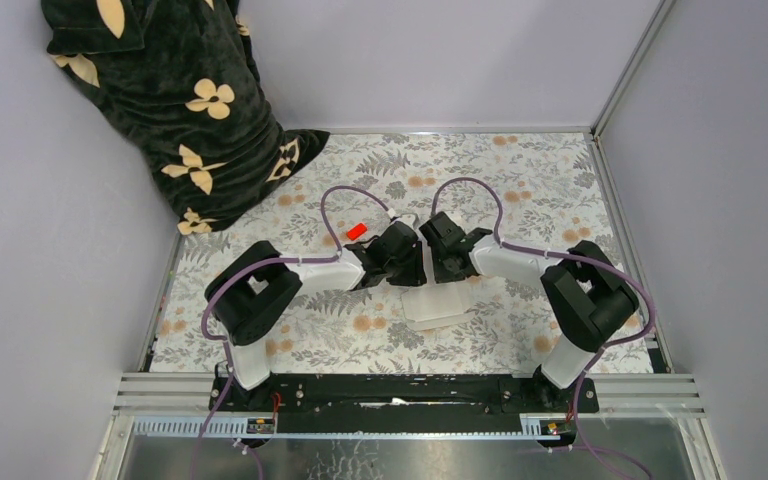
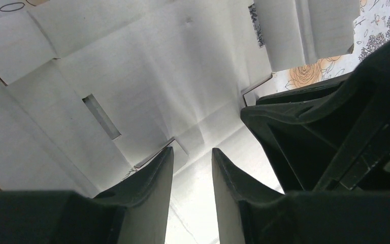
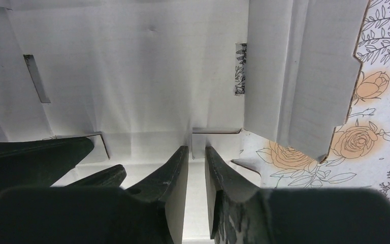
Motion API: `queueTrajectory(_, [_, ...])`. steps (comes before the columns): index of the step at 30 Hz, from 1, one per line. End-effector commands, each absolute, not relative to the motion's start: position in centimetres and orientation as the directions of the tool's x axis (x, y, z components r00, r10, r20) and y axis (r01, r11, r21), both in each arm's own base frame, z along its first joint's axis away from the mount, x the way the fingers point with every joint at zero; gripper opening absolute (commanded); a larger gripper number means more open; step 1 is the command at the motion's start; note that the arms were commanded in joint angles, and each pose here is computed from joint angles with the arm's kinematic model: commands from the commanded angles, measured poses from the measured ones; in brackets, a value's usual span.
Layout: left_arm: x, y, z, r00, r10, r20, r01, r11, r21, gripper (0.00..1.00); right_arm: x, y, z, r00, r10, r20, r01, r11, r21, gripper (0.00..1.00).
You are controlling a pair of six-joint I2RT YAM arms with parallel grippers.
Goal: Fold the paper box
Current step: Fold the paper box at the center of the board.
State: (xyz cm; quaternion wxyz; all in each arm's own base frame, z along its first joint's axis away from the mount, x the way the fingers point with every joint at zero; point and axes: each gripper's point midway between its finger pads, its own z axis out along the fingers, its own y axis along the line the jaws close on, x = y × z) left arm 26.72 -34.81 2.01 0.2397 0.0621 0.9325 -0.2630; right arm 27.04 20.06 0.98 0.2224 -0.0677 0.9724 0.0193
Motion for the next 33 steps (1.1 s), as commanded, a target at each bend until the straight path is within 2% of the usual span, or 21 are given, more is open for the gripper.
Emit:
queueTrajectory(1, [21.2,-30.0,-5.2,-0.954,0.133,-0.267,0.210,0.935,-0.286,0.41,24.6,19.7,-2.8,-0.934,-0.152,-0.324,-0.156,0.988,-0.015,0.27])
queueTrajectory(24, [20.7,-29.4,-4.2,-0.948,0.147,-0.284,0.232,0.927,-0.296,0.41,25.5,22.8,-0.6,-0.935,-0.173,-0.309,-0.207,0.975,0.082,0.30])
queueTrajectory(27, [20.9,-29.4,-3.7,-0.944,0.156,-0.290,0.242,0.926,-0.290,0.41,25.6,23.0,1.4,-0.925,-0.171,-0.339,-0.217,0.971,0.101,0.31])
queueTrajectory(33, [23.3,-30.3,1.6,-0.917,0.131,-0.376,0.258,0.914,-0.312,0.44,27.2,23.8,9.4,-0.861,-0.142,-0.488,-0.246,0.957,0.155,0.40])
